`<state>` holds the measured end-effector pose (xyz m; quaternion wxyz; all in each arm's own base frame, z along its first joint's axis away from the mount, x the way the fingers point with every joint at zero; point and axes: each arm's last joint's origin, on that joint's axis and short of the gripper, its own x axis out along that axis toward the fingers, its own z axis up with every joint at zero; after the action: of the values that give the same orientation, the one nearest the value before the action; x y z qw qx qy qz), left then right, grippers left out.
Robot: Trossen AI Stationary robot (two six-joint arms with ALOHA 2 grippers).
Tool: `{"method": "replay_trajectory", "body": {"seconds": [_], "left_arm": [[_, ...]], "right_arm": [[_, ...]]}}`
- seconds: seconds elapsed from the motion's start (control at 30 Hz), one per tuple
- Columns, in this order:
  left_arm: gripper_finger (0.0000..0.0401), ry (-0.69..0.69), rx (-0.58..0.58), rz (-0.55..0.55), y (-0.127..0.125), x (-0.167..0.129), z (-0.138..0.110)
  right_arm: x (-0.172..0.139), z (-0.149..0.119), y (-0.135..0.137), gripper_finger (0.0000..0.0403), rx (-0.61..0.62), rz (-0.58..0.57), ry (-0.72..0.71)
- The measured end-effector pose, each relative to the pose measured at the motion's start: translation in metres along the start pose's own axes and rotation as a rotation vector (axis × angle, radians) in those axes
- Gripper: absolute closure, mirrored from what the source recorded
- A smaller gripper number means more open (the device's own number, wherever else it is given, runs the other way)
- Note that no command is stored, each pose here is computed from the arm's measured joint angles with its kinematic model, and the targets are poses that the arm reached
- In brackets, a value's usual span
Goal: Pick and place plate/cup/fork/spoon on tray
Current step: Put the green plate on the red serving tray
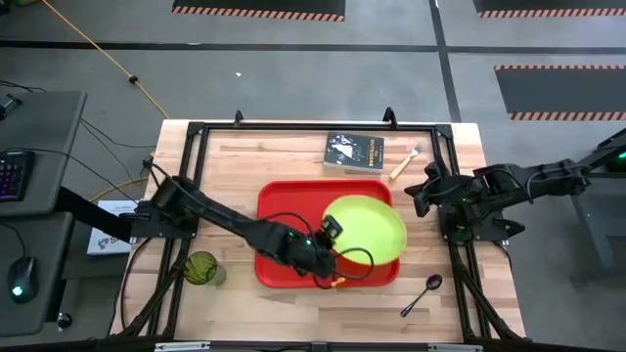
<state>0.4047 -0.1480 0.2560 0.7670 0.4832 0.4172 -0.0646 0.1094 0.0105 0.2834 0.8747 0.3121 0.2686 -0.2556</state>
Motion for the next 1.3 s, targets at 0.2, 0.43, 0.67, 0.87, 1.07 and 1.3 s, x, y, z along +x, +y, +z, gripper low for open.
{"method": "replay_trajectory", "body": {"seconds": [0.2, 0.43, 0.67, 0.87, 1.07, 1.3], "left_arm": [[0.0401, 0.059, 0.051, -0.015, -0.023, 0.036, 0.006], [0.0401, 0.106, 0.019, -0.029, -0.039, 0.055, 0.006], [0.0388, 0.067, -0.027, -0.087, -0.040, 0.060, 0.007], [0.0370, 0.045, -0.070, -0.127, -0.037, 0.063, 0.004], [0.0336, 0.056, -0.124, -0.125, -0.030, 0.068, -0.002], [0.0272, 0.029, -0.182, -0.192, -0.025, 0.073, -0.006]], "right_arm": [[0.001, 0.000, 0.001, 0.0403, 0.042, 0.003, 0.002], [0.002, 0.000, 0.001, 0.0403, 0.066, -0.010, -0.004], [0.003, 0.001, 0.002, 0.0403, 0.076, -0.019, -0.017], [0.003, 0.001, 0.002, 0.0403, 0.076, -0.019, -0.016], [0.003, 0.001, 0.002, 0.0403, 0.071, -0.019, -0.016], [0.003, 0.001, 0.002, 0.0403, 0.072, -0.019, -0.016]]}}
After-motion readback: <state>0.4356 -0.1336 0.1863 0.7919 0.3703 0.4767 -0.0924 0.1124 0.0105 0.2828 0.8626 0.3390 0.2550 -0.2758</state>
